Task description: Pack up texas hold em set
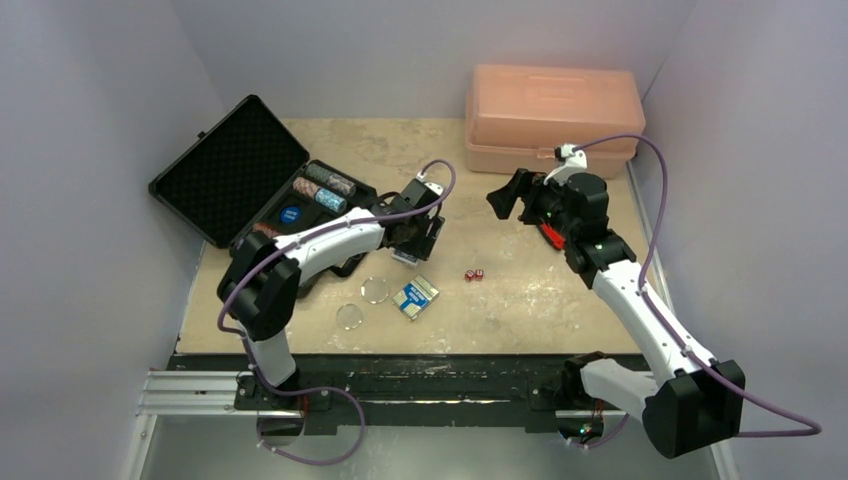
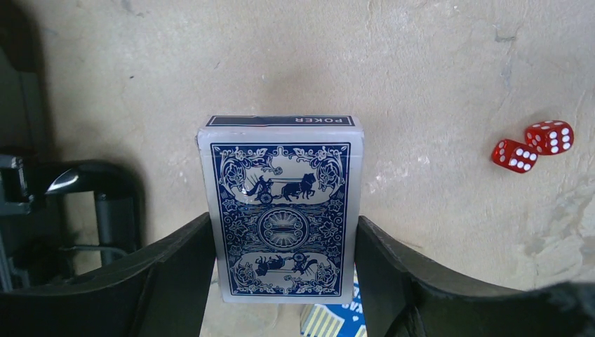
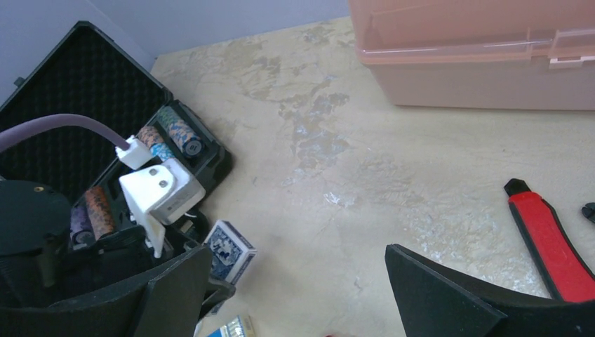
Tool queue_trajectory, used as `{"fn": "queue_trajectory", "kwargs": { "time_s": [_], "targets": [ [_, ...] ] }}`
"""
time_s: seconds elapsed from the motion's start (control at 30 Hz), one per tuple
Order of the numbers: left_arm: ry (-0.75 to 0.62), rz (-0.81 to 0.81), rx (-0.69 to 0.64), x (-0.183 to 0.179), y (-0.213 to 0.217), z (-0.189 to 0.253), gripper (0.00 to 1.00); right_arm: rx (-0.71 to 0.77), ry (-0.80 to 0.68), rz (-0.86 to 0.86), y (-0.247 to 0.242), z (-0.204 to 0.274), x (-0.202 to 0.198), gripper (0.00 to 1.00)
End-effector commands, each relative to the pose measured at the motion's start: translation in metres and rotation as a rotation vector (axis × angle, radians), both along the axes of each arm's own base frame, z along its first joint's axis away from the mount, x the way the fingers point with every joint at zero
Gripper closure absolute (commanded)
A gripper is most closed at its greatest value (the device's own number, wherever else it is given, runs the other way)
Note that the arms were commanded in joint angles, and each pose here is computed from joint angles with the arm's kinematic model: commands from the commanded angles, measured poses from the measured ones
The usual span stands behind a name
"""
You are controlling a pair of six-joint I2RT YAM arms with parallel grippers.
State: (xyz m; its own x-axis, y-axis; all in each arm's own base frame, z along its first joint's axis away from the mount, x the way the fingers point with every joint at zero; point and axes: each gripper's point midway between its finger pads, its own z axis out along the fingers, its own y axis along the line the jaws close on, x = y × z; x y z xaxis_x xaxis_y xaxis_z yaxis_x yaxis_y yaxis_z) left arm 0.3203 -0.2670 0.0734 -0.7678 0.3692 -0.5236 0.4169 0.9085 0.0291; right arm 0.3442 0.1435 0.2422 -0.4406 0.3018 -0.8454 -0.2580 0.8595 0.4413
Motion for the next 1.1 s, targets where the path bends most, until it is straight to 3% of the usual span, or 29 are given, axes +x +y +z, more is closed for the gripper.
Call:
{"fn": "queue_trajectory", "kwargs": {
  "time_s": [0.0,0.5,0.73,1.07],
  "targets": [
    [-0.081,0.043,-0.036,-0.003,0.012,0.035,1.0,0.054,-0.07,0.03,0.007,0.023,-0.005,0.01],
    [-0.235,0.06,0.069,-0.033,0.082,0.111,1.0,0.017,-0.068,-0.033,-0.004,0.017,0.0,0.01],
    [-0.361,-0.107,-0.012,-0.048,0.085,0.144,1.0,-0.042,-0.093,-0.101,-0.021,0.007,0.001,0.01],
    [-0.465,-0.29,-0.19,-0.064,0.059,0.154,1.0,-0.093,-0.087,-0.137,-0.027,-0.006,0.014,0.01]
  ]
}}
